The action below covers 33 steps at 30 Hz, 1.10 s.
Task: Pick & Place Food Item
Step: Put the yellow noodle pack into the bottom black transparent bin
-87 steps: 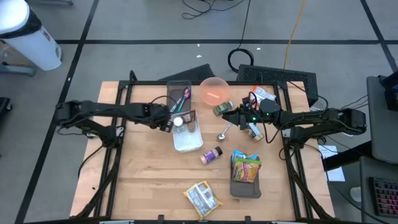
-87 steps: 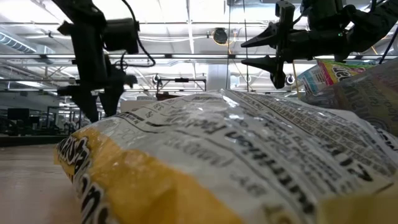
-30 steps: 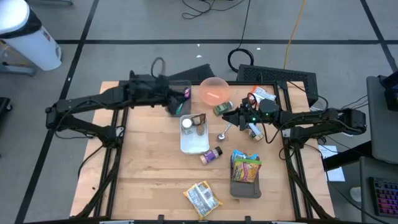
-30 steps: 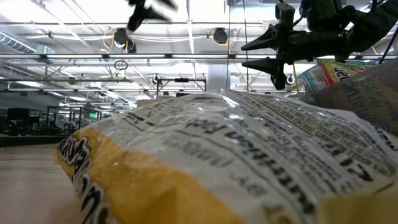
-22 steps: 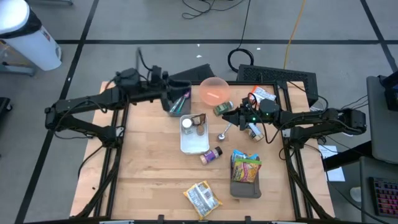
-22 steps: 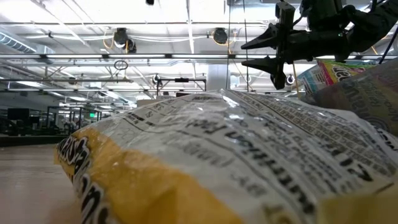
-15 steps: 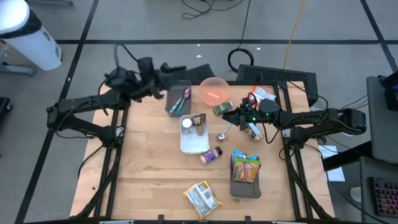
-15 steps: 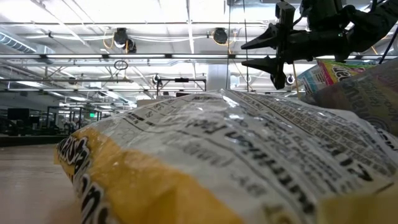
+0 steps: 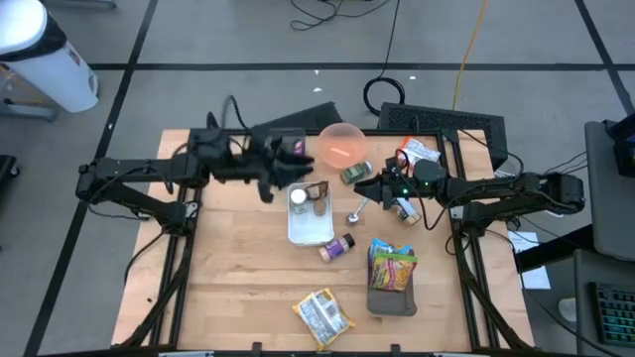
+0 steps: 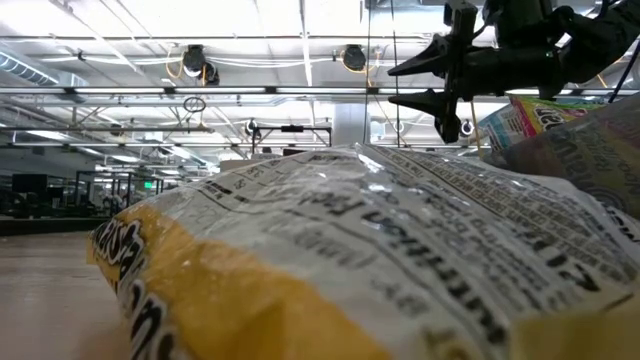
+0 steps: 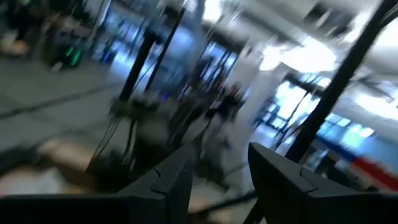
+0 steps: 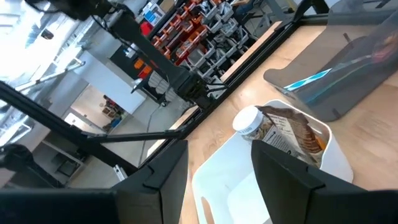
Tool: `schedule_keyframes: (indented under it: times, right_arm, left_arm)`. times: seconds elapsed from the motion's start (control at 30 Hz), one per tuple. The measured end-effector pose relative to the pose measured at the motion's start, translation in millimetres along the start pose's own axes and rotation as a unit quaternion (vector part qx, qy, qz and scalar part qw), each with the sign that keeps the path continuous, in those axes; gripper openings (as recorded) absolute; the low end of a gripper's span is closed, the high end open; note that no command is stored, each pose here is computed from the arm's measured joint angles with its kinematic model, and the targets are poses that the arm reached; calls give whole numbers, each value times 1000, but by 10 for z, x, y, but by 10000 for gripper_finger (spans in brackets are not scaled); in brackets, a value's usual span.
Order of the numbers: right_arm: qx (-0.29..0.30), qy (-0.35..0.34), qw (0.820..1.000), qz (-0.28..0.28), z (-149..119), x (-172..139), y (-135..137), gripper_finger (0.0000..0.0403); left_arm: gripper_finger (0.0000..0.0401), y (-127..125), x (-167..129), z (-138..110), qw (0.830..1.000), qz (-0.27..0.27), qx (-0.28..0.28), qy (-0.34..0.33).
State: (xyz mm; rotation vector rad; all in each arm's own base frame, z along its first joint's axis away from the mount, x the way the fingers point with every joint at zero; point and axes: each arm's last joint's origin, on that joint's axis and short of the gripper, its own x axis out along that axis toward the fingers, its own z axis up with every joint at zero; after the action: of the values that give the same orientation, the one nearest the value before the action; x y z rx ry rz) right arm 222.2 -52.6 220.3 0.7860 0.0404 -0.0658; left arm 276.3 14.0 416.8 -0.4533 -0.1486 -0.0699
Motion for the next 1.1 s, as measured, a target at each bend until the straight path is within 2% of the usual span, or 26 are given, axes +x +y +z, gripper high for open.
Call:
schedule_keyframes:
  times: [0.1, 0.3, 0.4, 0.53, 0.7, 0.8, 0.9, 0.97, 1.03, 1.1]
  right_arm:
    - [6, -16, 1000, 17, 33, -1, 32, 169]
    - [-5, -92, 988, 128, 201, -48, 228, 169]
    - [21, -128, 981, 141, 254, -71, 268, 170]
    - [21, -141, 977, 159, 356, -45, 370, 190]
    - [-38, -133, 975, 172, 614, 60, 621, 232]
    - [-108, -85, 980, 147, 771, 149, 764, 255]
    - [-186, -7, 979, 85, 888, 204, 868, 269]
    - [-234, 54, 971, 24, 940, 187, 911, 273]
    - [-269, 109, 956, -49, 976, 150, 923, 274]
    - [-288, 162, 939, -99, 991, 88, 932, 273]
  left_arm:
    - [161, -8, -2, -139, 998, 32, -5, 53]
    - [161, -18, -34, -333, 988, 62, -30, 138]
    - [161, -37, -39, -360, 987, 61, -33, 148]
    - [161, -45, -39, -365, 987, 59, -26, 150]
    - [161, -40, -42, -371, 986, 61, -24, 153]
    - [161, -25, -52, -394, 984, 66, -14, 167]
    - [161, -9, -65, -423, 980, 73, -6, 184]
    - [161, 0, -74, -442, 978, 77, -3, 194]
    - [161, 10, -85, -463, 975, 83, -4, 206]
    - [161, 21, -98, -487, 971, 89, -5, 220]
